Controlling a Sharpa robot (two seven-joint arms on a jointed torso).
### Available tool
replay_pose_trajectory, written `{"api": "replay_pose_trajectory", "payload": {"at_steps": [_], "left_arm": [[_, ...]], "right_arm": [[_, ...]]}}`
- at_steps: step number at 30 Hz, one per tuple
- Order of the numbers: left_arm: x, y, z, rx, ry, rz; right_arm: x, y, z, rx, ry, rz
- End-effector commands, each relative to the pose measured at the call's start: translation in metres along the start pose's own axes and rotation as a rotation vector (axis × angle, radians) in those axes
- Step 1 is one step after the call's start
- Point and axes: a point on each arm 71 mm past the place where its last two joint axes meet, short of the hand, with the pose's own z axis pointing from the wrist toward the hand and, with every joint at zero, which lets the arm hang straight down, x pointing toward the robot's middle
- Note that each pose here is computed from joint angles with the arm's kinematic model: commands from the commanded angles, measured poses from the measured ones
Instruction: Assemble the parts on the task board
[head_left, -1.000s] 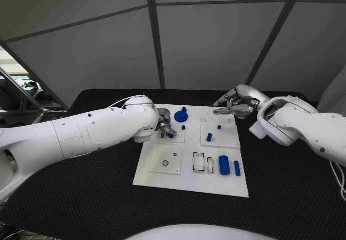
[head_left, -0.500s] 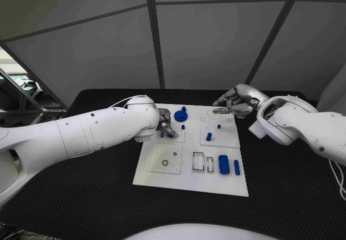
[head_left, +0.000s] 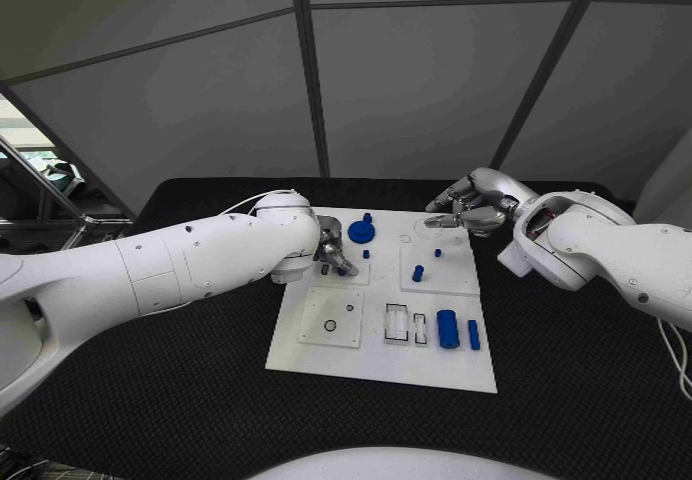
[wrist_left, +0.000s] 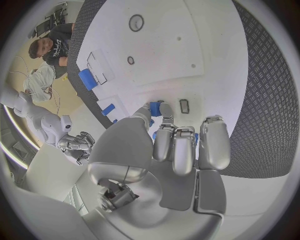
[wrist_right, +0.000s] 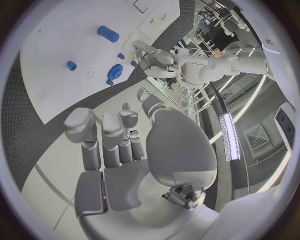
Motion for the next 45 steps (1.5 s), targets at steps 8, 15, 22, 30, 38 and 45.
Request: {"api": "replay_pose_trajectory", "payload": {"at_steps": [8,15,22,30,38,45], "left_arm": [[0.0057,0.0028,0.0018,-0.003,0.006,-0.007],[0.0054,0.007,-0.0004,-0.002,-0.005,-0.017],[0.0011,0.007,-0.0042,0.008,-0.02,-0.031],[-0.0137,0.0053,-0.013,0.028,-0.05,-0.061],[-0.0249,0.0064,-0.0221,0.039,-0.066,-0.076],[-0.0366,0.0104,-0.0312,0.033,-0.069,-0.075]], "right_arm": [[-0.001,0.001,0.0,-0.009,0.003,-0.003],[-0.001,0.001,0.0,-0.009,0.003,-0.003],[-0.001,0.001,0.0,-0.009,0.002,-0.003],[-0.002,0.0,0.0,-0.006,0.001,-0.004],[-0.003,-0.002,0.0,-0.003,-0.002,-0.004],[-0.004,-0.003,-0.001,0.0,-0.003,-0.005]]}}
